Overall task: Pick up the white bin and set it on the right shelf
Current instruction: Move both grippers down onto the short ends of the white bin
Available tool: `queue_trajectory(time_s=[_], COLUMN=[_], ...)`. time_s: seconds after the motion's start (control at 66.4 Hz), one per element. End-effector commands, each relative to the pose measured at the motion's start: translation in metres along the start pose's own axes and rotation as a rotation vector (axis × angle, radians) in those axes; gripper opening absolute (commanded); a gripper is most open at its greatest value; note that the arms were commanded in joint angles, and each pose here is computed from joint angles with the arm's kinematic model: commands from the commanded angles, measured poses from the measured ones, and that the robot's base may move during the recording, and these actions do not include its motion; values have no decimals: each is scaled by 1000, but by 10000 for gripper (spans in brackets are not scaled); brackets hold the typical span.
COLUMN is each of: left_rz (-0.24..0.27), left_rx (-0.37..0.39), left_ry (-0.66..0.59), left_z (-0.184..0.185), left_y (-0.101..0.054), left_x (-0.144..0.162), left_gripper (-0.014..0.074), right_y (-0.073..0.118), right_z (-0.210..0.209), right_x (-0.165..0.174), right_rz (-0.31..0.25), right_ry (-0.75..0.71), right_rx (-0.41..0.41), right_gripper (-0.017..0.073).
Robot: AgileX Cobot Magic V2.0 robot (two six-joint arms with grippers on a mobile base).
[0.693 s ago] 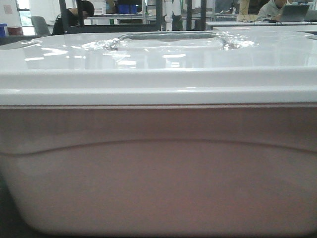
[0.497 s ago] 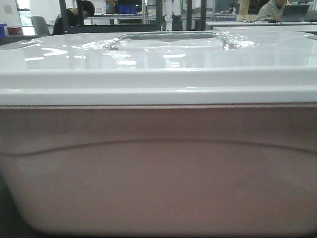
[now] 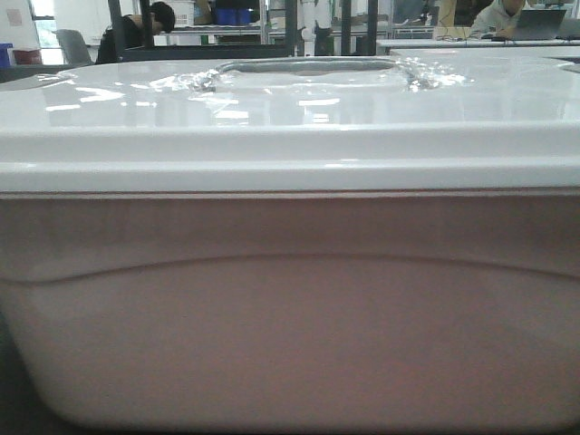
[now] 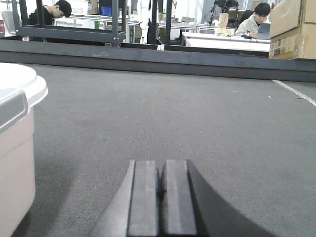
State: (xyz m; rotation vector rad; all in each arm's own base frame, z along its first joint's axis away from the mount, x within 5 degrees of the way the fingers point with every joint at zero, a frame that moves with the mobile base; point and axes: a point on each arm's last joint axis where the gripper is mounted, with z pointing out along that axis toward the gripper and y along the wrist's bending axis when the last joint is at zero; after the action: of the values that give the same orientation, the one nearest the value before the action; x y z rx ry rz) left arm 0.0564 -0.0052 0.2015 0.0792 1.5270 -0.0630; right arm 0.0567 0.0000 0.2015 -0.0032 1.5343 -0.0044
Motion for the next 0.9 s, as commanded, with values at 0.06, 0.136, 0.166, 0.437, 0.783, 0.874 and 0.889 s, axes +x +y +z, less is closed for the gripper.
queue_trajectory(time_s=[0.06, 0.136, 0.166, 0.437, 0.783, 0.874, 0.889], left_rz=[-4, -4, -7, -34, -46, -45, -45], left_rx=[-7, -7, -7, 13, 54, 58, 58], left_ry=[-96, -96, -96, -51, 106, 148, 153], left_z=[-1, -1, -1, -8, -11, 0, 2], left_y=[1, 1, 1, -1, -4, -4, -4], left_x=[-9, -9, -9, -41, -110, -130, -132], left_gripper=[-118, -118, -118, -118, -118, -118, -118], right_y=[0, 0, 0, 0, -1, -1, -1], right_z=[-2, -2, -2, -8, 8, 23, 25], right_x=[-9, -9, -9, -47, -123, -146, -148], right_rz=[-8, -8, -8, -9, -10, -15, -17], right_ry=[-111, -109, -113, -137, 24, 71, 83], right_rx=[7, 7, 7, 6, 1, 0, 0], right_gripper=[68, 68, 68, 68, 68, 68, 68])
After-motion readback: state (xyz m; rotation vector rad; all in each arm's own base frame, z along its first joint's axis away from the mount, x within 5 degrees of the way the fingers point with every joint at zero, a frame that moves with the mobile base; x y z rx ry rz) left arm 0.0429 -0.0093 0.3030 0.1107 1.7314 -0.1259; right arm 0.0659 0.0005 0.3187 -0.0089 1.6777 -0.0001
